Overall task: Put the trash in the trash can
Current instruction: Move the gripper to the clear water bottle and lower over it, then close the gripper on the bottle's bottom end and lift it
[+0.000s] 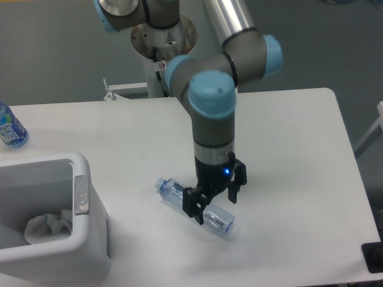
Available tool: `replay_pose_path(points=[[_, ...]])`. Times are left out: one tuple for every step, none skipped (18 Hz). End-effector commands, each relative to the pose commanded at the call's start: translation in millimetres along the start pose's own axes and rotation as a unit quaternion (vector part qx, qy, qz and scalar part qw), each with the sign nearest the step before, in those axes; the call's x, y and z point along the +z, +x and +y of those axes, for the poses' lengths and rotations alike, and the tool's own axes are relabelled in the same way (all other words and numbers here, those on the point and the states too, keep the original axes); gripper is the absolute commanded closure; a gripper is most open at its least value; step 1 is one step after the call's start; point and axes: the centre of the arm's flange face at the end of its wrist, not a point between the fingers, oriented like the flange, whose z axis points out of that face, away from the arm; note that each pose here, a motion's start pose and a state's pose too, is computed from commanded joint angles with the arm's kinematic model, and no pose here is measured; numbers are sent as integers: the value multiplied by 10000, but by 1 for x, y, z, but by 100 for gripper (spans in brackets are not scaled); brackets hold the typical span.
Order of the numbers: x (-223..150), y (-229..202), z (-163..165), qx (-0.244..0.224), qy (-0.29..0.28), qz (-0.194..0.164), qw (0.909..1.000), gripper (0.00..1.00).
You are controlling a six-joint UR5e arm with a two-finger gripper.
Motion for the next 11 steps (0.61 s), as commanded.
replay_pose_path(points=[[11, -1, 0, -54, -79, -29, 9999, 0], [23, -3, 1, -69, -153, -48, 9998, 0], [29, -5, -1, -80, -181, -59, 9998, 0], [33, -9, -5, -118, -191, -70, 9997, 0], [38, -12, -7, -143, -210, -81, 9996, 0], [42, -12, -7, -154, -246, -90, 9995, 0], [45, -14, -5, -165, -282, -102, 9994, 0], [46, -15, -4, -166, -288, -111, 9994, 0], [51, -16, -3, -168, -315, -157, 9992, 0], [55, -20, -4, -183, -322, -249, 9990, 0], [56, -24, -5, -195, -309, -328, 9988, 0]])
